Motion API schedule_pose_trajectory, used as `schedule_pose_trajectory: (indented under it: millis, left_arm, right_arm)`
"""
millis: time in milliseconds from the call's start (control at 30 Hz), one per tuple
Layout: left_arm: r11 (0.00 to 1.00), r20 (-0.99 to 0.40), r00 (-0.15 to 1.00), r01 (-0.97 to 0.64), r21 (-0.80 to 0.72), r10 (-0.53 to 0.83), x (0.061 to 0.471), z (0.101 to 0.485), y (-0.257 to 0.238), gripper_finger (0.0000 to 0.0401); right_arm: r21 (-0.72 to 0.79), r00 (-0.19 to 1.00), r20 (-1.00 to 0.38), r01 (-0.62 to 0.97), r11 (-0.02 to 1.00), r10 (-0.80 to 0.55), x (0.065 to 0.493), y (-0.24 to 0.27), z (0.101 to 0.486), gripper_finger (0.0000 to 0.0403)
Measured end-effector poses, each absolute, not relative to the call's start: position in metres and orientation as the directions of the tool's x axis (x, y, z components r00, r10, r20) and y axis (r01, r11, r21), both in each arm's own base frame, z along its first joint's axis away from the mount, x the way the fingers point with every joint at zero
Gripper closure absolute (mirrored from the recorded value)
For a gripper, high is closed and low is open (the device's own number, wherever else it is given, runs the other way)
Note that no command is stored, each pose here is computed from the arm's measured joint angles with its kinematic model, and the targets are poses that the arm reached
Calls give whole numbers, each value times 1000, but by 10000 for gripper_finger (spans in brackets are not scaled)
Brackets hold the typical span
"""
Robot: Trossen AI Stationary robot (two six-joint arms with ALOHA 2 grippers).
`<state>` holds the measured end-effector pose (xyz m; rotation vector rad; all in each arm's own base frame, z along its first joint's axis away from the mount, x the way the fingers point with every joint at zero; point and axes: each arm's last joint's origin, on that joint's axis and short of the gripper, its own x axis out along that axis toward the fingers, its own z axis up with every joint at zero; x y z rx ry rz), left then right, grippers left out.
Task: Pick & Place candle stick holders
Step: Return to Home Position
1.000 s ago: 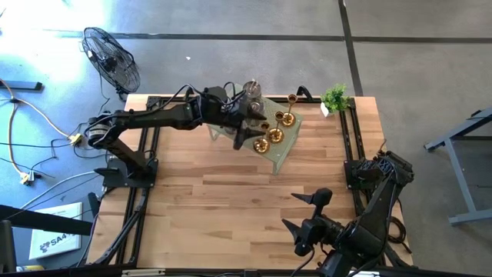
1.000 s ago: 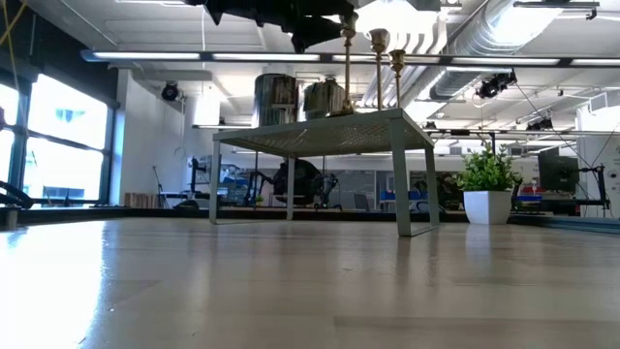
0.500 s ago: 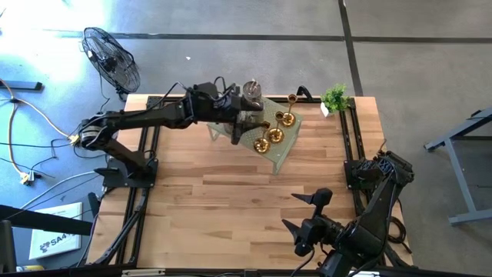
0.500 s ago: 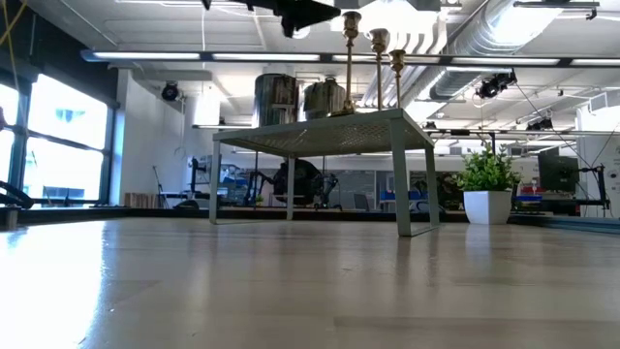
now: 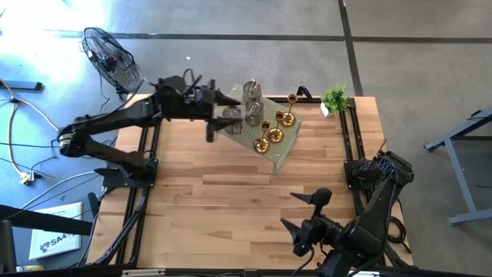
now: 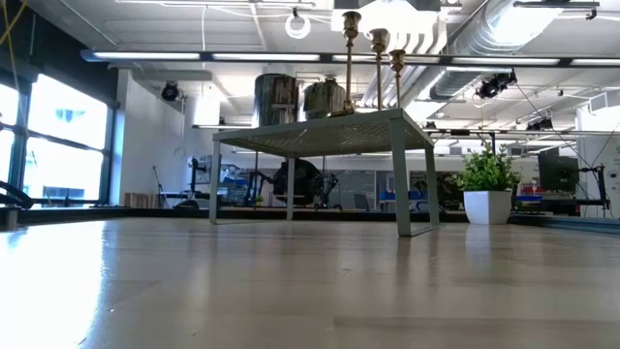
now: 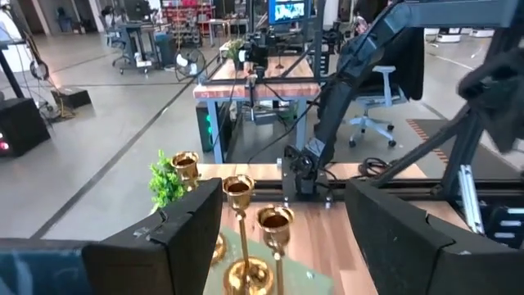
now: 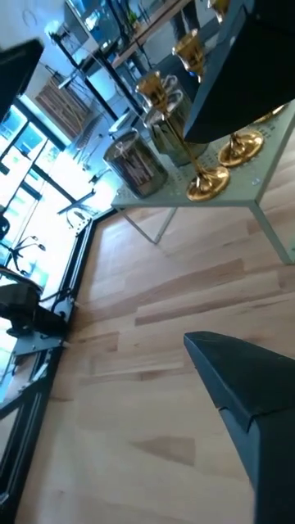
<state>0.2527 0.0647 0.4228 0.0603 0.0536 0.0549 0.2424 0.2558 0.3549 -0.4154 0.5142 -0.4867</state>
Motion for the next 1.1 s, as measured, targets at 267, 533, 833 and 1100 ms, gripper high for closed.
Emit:
schedule_pose_trajectory:
  millis: [267, 533, 833, 1100]
  left_arm:
    - [995, -179, 979, -101, -14, 97, 233, 418, 61, 148]
    - [993, -219, 969, -111, 30, 115, 223, 418, 58, 281]
    - [982, -214, 959, -177, 60, 186, 167, 433, 45, 385]
    - [969, -254, 935, -235, 75, 246, 105, 434, 29, 398]
  right_arm:
    - [-528, 733, -334, 376, 761, -593, 259, 239, 356, 13]
    - [-614, 707, -306, 365, 700, -638, 276, 221, 368, 73]
    - [-672, 732, -311, 282, 685, -607, 275, 208, 416, 274]
    - [-607, 771, -300, 300, 736, -562, 239, 172, 478, 374]
